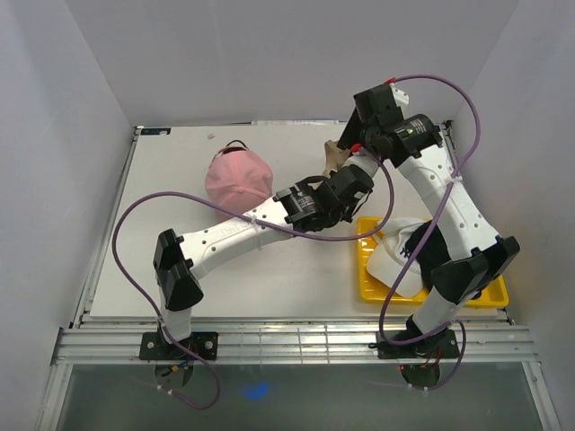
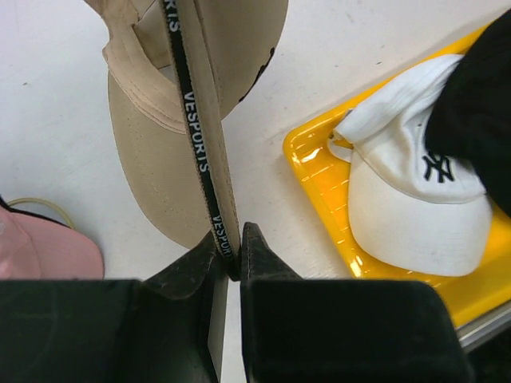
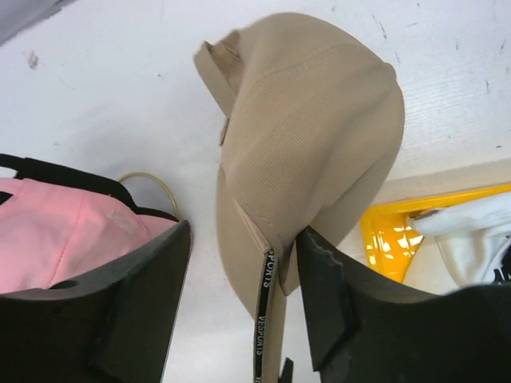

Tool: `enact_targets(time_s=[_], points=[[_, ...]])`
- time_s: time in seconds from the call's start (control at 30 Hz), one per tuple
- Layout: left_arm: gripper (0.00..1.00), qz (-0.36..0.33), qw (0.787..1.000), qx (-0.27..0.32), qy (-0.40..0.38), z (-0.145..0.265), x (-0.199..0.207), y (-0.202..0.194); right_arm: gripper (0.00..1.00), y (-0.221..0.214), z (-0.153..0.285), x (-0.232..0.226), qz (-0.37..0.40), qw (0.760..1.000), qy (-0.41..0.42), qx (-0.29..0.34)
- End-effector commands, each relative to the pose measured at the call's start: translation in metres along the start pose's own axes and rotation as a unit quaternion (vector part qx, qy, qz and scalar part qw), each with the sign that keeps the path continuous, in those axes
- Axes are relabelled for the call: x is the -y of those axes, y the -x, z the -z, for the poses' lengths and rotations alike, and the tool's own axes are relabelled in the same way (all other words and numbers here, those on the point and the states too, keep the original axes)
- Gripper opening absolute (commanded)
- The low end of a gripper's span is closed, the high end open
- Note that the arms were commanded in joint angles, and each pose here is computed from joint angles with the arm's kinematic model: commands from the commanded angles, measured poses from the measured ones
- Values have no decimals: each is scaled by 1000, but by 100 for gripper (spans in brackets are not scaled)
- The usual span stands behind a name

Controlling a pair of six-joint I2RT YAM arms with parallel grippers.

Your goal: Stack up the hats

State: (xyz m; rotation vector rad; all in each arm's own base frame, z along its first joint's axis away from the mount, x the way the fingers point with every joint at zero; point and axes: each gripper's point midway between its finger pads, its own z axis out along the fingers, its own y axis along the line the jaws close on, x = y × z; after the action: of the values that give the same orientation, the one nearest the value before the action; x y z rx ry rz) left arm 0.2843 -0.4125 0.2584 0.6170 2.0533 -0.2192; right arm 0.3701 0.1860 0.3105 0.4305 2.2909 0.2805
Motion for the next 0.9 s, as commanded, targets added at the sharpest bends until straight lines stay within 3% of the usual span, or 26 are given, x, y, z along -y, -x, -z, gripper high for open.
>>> enact_targets(time_s=[0.0,0.03,0.17,0.2,0.23,0.43,0.6,0.73,0.77,0.83,0.87], points=[[0,91,988,87,-88,38,4,75,67,17,30,-29,17,997,70,35],[0,97,987,86,-95,39,3,75,78,24,35,-33,18,996,79,46],[0,163,974,83,-132,37,-25,83,91,51,55,-51,15,989,127,70],[0,195,963,79,-170,39,-23,88,93,63,67,-58,8,986,147,84],[0,221,958,78,-168,36,-44,87,95,64,70,-63,7,984,162,80],[0,344,901,91,-250,45,-84,109,98,94,106,-75,-30,964,237,116],[0,392,870,106,-280,46,-98,120,97,99,121,-89,-39,949,292,115],[0,456,828,155,-287,63,-131,132,96,85,128,-100,-37,936,339,83],[0,483,803,177,-302,73,-138,142,96,73,113,-101,-46,937,341,63],[0,515,778,199,-300,84,-157,137,97,56,112,-105,-51,929,366,32],[0,536,754,212,-313,94,-163,143,98,35,90,-100,-57,933,355,1]])
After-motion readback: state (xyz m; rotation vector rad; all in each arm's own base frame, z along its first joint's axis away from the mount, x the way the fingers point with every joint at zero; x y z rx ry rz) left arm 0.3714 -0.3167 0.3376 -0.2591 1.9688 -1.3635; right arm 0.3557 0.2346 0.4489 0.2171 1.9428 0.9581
